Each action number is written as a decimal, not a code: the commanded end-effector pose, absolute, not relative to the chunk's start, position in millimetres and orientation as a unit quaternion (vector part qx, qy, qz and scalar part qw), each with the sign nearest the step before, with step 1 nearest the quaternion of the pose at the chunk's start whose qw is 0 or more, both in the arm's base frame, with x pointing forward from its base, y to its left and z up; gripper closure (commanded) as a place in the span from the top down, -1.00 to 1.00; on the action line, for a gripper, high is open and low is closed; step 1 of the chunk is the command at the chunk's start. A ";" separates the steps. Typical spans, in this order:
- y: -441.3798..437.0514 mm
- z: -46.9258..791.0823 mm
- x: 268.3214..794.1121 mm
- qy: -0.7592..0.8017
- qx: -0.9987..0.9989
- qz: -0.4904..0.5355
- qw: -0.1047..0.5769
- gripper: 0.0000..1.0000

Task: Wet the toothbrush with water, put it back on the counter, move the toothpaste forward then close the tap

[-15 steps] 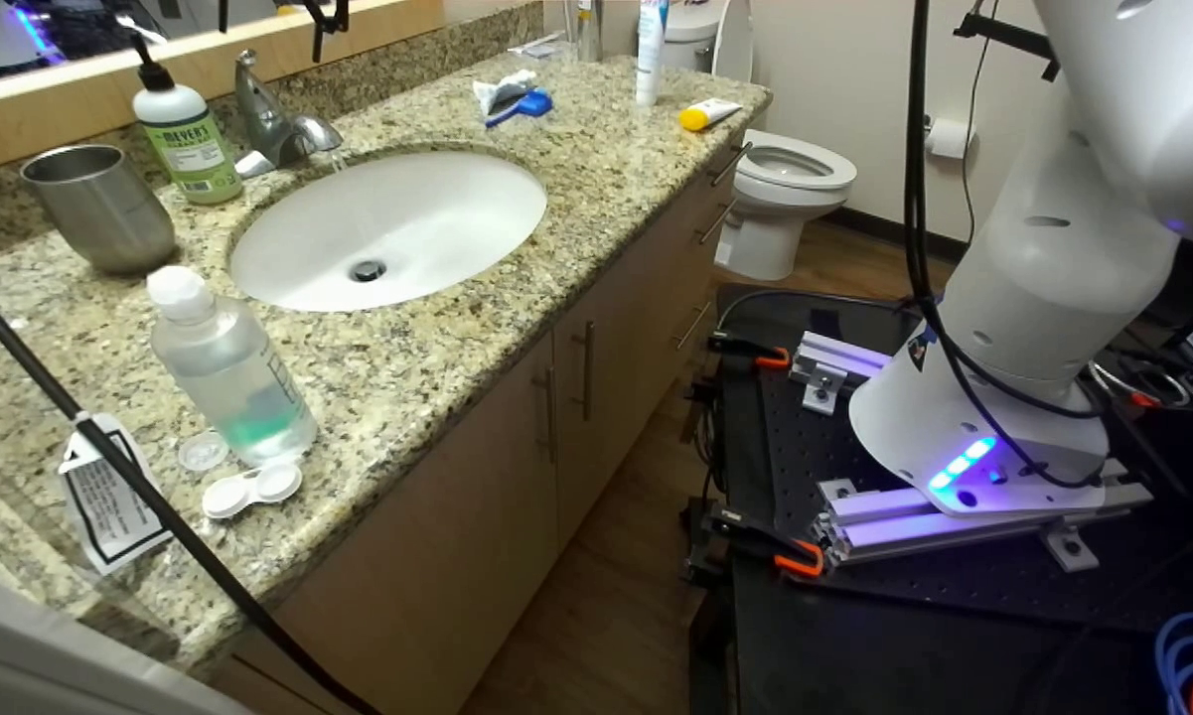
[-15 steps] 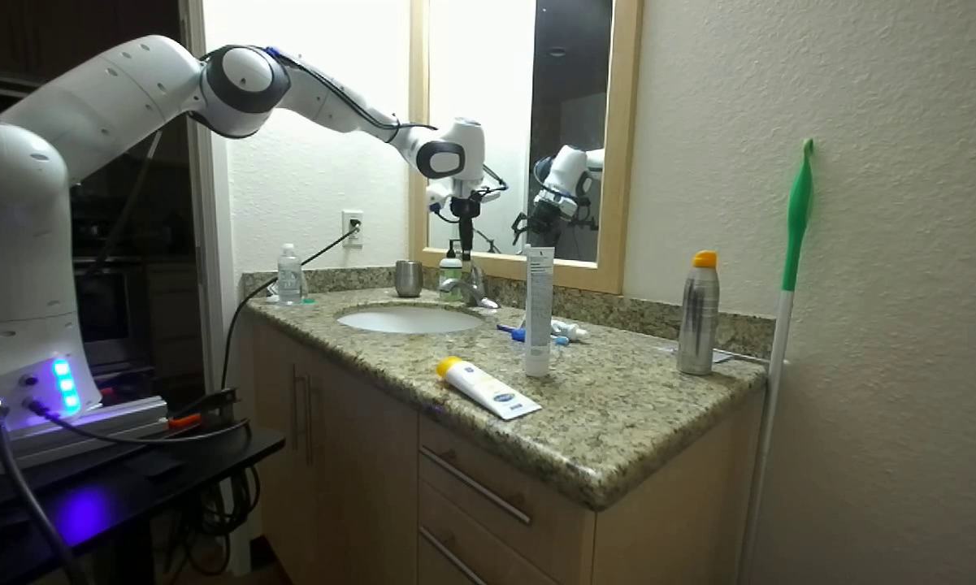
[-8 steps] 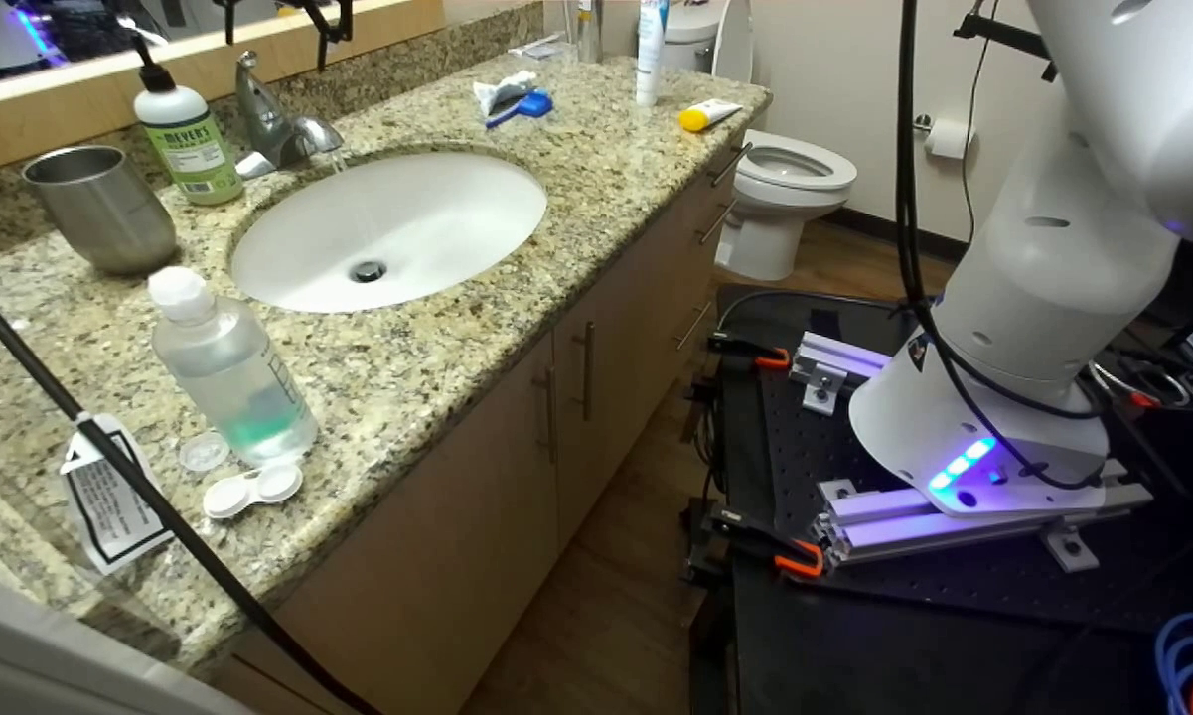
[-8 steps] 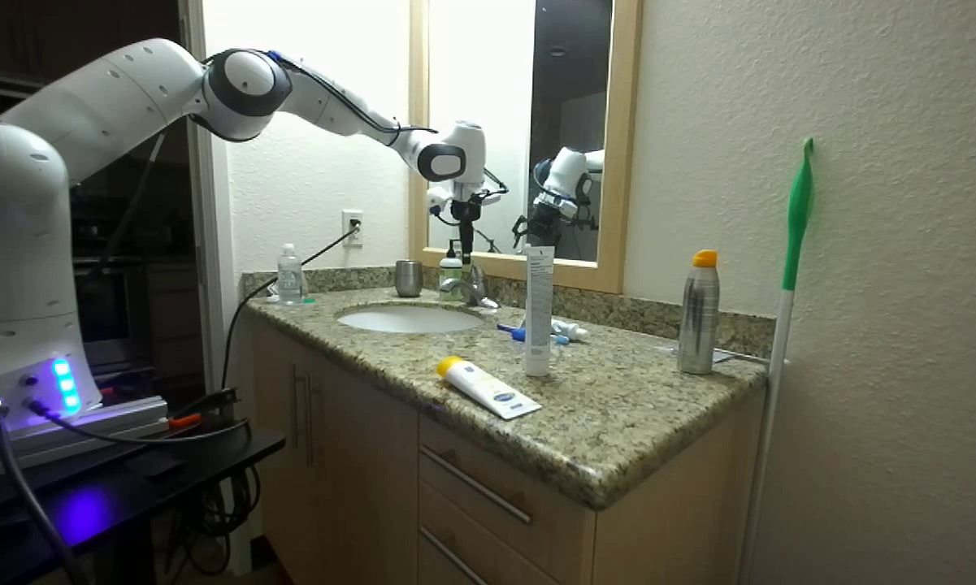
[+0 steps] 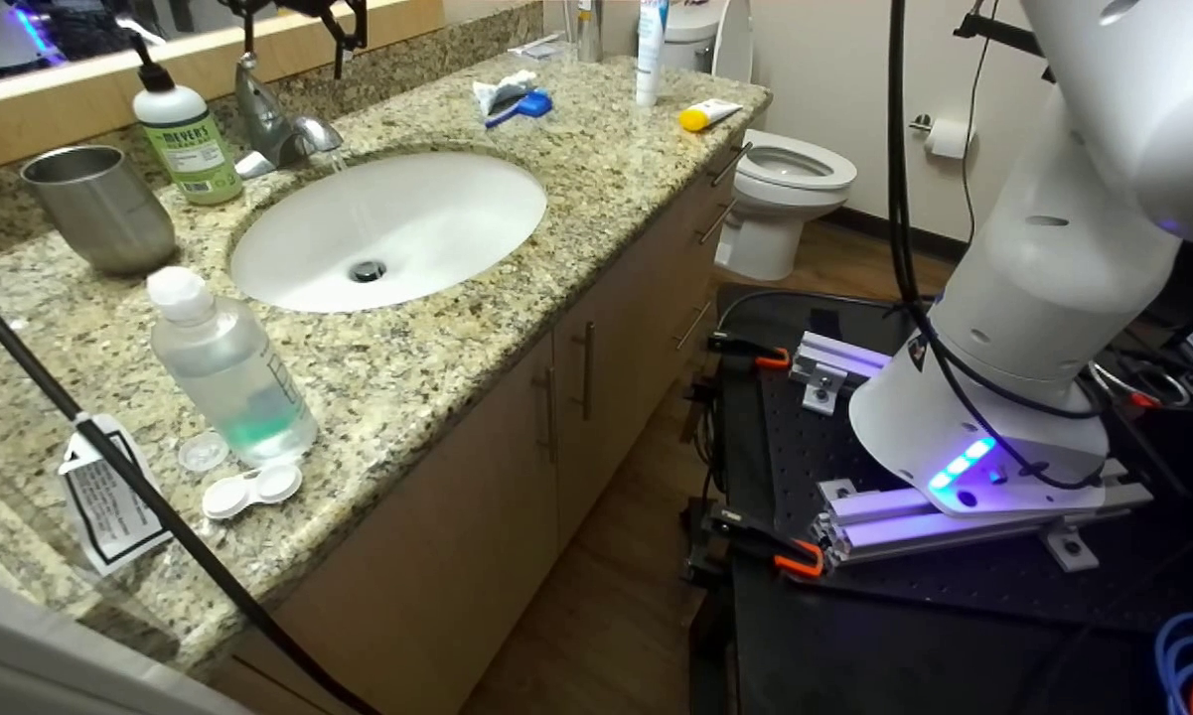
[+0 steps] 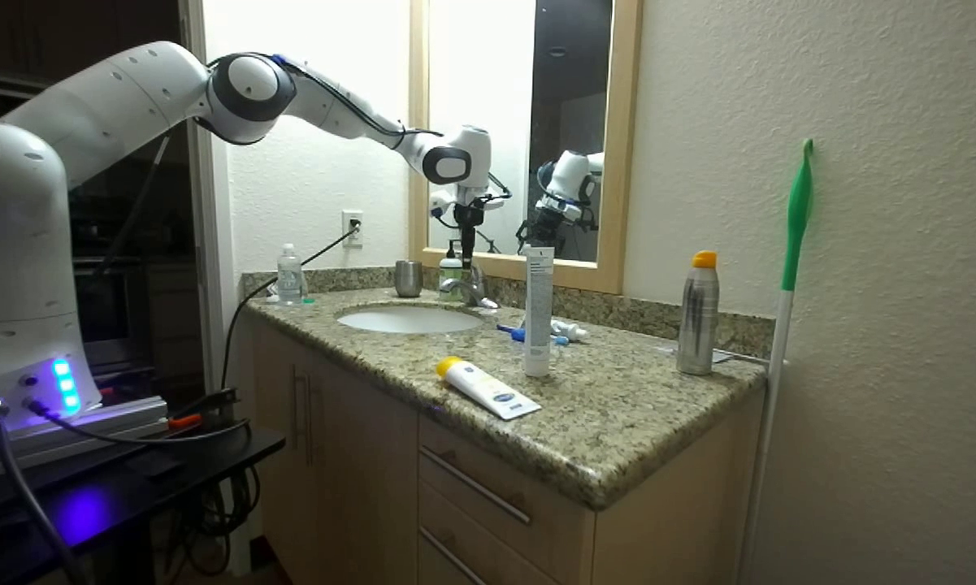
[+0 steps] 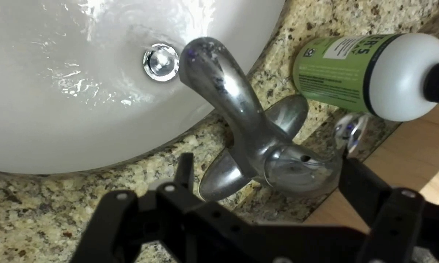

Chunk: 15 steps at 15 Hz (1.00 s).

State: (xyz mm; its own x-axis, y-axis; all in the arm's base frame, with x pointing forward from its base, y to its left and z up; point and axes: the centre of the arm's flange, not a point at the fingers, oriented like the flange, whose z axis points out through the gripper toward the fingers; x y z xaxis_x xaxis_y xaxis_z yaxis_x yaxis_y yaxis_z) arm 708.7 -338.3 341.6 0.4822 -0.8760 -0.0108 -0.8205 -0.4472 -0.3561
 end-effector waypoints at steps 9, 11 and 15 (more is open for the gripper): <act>-328.0 342.3 711.2 0.494 -0.850 -0.050 0.177 1.00; -335.6 333.6 715.8 0.508 -0.843 -0.049 0.168 1.00; -341.7 329.2 721.5 0.531 -0.831 -0.029 0.164 1.00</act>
State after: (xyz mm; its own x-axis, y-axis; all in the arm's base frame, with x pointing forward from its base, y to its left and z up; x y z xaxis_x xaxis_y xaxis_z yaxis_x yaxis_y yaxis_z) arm 710.3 -328.3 344.1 0.4692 -0.8770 -0.1032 -0.8416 -0.4086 -0.3533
